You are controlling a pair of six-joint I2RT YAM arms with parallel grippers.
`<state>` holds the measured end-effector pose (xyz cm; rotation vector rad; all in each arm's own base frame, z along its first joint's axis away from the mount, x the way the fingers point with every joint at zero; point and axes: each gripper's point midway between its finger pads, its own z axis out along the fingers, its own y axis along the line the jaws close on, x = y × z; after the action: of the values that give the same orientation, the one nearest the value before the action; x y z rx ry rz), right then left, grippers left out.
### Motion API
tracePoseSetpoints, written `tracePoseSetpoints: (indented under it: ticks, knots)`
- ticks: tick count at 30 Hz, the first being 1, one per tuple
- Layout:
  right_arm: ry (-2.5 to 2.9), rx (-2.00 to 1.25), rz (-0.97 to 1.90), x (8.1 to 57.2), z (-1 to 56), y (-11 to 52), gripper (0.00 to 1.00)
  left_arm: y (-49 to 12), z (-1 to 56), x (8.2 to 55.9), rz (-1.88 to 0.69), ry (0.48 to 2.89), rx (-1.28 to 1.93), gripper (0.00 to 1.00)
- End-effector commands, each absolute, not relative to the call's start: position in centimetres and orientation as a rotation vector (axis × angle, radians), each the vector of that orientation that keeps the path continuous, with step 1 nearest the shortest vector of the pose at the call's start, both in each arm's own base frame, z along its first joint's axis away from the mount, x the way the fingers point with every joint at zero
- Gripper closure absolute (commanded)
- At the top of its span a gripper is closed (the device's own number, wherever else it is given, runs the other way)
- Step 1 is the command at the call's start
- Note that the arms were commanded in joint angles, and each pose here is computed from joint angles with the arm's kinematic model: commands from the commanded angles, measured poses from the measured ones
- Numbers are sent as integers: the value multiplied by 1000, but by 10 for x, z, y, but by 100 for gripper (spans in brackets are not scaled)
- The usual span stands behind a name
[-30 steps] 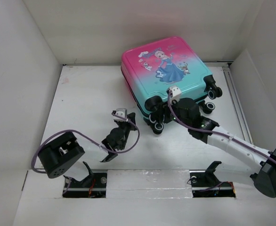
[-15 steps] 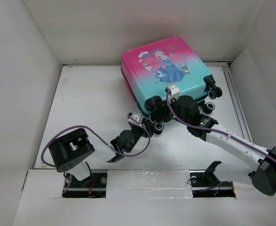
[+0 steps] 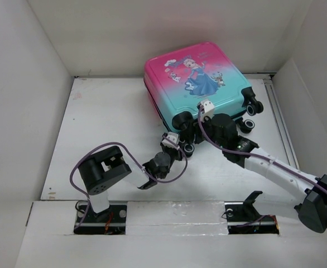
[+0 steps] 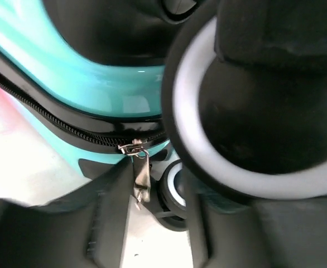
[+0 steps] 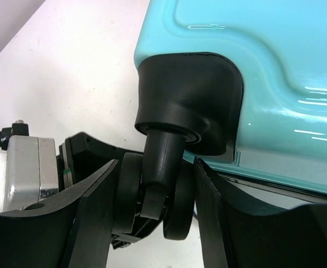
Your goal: Pack the luggage
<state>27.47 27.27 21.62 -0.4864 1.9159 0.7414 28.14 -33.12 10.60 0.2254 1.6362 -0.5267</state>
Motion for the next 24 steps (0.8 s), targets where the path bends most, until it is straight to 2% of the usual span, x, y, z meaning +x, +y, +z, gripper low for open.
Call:
tracePoseSetpoints:
  ticks: [1, 2, 3, 5, 14, 24]
  knots:
    - [1900, -648, 981, 228, 219, 299, 100, -305, 190, 321, -542, 1375, -125, 70]
    - [1910, -649, 978, 227, 214, 298, 100, -304, 197, 321, -547, 1357, -130, 75]
    - [1910, -649, 978, 227, 214, 298, 100, -301, 201, 321, -536, 1341, -138, 89]
    - [1919, -650, 976, 226, 210, 297, 100, -289, 200, 322, -502, 1343, -189, 100]
    - [1943, -629, 959, 225, 198, 292, 100, -258, 235, 313, -470, 1246, -237, 100]
    - [1993, -561, 865, 234, 188, 275, 100, -215, 218, 308, -336, 1301, -235, 100]
